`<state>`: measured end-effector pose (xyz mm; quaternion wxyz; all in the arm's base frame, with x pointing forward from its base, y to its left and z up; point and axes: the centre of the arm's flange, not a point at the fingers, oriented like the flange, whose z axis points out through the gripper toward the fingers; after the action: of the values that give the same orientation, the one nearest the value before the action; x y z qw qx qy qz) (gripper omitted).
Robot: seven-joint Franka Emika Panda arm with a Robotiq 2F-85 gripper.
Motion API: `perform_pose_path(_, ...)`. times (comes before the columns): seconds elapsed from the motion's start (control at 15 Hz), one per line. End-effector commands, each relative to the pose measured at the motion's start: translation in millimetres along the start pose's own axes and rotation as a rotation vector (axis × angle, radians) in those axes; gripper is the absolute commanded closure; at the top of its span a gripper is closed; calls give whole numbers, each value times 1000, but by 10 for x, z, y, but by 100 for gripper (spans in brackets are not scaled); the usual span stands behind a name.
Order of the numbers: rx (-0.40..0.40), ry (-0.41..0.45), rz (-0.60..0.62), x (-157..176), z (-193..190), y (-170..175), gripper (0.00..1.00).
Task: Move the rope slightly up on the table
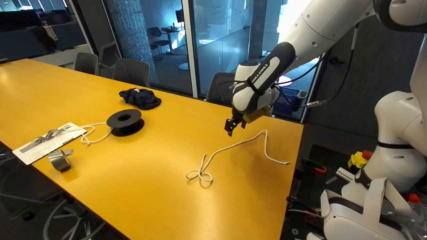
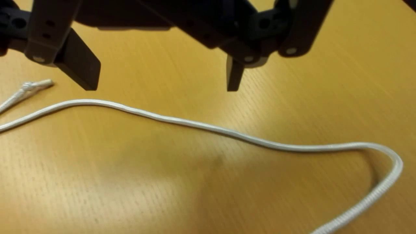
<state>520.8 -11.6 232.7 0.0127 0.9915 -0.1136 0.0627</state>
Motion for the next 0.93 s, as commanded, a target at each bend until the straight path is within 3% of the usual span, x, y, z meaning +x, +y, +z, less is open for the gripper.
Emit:
perform_pose_path(0.0, -10, -49, -173, 401, -309, -704, 0)
perform_pose_path(0.4, 61, -192, -432, 193, -250, -1711, 0)
perform_pose_path(0.6, 76, -272, -505, -1, -41, -1956, 0)
perform_pose_path(0.87, 59, -289, -550, -39, 225, -2135, 0)
